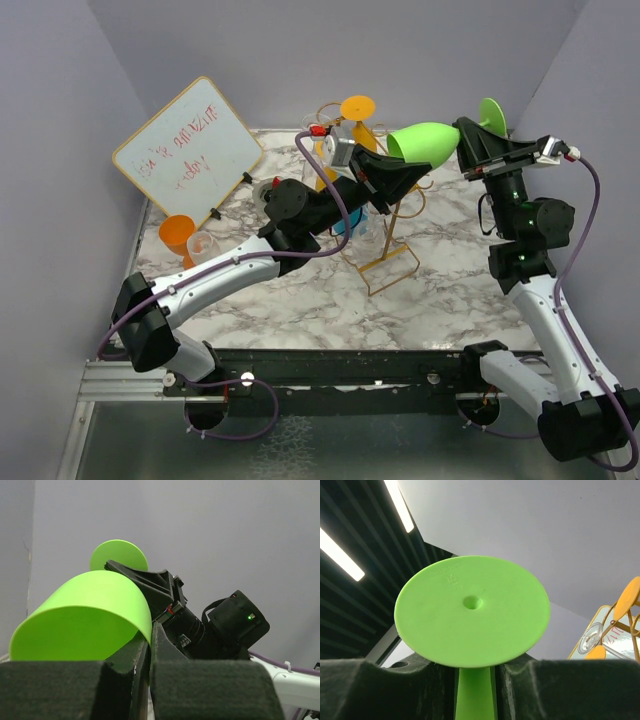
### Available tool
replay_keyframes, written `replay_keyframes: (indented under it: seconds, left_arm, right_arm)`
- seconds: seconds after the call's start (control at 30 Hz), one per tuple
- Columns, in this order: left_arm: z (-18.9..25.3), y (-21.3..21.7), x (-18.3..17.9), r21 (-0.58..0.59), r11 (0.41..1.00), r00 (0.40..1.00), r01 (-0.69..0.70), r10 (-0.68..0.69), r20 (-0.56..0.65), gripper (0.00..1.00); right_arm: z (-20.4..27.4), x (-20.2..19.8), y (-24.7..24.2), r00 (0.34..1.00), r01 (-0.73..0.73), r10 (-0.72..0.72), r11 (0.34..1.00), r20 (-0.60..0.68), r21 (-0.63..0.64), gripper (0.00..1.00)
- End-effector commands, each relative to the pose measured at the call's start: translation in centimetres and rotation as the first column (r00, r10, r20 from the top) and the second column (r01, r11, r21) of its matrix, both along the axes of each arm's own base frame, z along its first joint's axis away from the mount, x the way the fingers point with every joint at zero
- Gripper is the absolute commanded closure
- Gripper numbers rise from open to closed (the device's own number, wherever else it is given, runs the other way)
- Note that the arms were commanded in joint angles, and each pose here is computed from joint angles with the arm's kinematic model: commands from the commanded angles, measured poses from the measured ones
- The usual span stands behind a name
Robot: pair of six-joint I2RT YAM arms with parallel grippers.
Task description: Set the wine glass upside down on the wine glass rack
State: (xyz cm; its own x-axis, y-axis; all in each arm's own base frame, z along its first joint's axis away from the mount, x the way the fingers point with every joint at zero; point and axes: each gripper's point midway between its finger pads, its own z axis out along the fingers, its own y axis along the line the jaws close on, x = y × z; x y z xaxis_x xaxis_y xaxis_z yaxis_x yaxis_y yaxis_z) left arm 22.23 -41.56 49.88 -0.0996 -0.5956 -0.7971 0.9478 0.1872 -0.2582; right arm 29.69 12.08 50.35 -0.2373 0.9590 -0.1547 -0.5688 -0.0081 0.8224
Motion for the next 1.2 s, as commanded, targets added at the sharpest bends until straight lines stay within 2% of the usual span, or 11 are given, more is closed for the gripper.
replay_keyframes:
  seconds: [0.0,0.3,0.37,0.5,0.6,0.67,0.8,0.9,1.03,1.17]
  left_arm:
    - [0.2,0.2,-1.4,0.005,0.999,0.999,0.040,-0.041,0.021,1.00]
    - [0.4,0.4,-0.9,-0.010,1.000,1.000,0.016,-0.016,0.000,1.00]
    - [0.3,0.7,-0.6,-0.015,1.000,1.000,-0.001,0.001,-0.012,0.86]
    - [0.1,2.0,0.2,-0.033,0.997,0.996,-0.071,0.070,-0.050,0.54]
    - [-0.1,3.6,1.0,-0.037,0.989,0.986,-0.146,0.142,-0.089,0.38]
    - [-0.3,4.6,1.8,-0.019,0.978,0.973,-0.209,0.205,-0.108,0.32]
    - [-0.8,6.4,3.9,0.069,0.942,0.931,-0.328,0.335,-0.147,0.28]
    - [-1.3,7.9,5.8,0.146,0.903,0.890,-0.404,0.425,-0.165,0.25]
    - [-2.2,10.2,8.7,0.233,0.884,0.863,-0.405,0.453,-0.222,0.20]
    - [-2.8,12.4,10.5,0.289,0.878,0.853,-0.381,0.455,-0.256,0.19]
  right_arm:
    - [1.1,-0.6,0.5,0.999,-0.006,0.008,0.999,0.052,-0.040,0.68]
    - [1.3,-1.0,0.8,0.996,0.008,0.001,0.995,0.089,-0.095,0.95]
    - [1.2,-1.0,0.8,0.995,0.026,-0.013,0.992,0.103,-0.122,0.99]
    - [0.9,-0.6,1.0,0.984,0.112,-0.075,0.966,0.163,-0.235,0.99]
    - [0.7,0.4,1.0,0.968,0.199,-0.132,0.921,0.213,-0.336,0.99]
    - [0.7,1.4,0.9,0.955,0.258,-0.170,0.882,0.242,-0.395,0.99]
    - [1.5,3.0,0.8,0.915,0.372,-0.223,0.791,0.336,-0.486,0.99]
    - [1.5,5.0,0.5,0.883,0.454,-0.266,0.693,0.387,-0.559,0.99]
    - [1.1,7.7,-0.1,0.834,0.550,-0.311,0.535,0.456,-0.641,0.99]
    - [-0.6,10.5,-0.2,0.829,0.558,-0.301,0.405,0.471,-0.724,0.99]
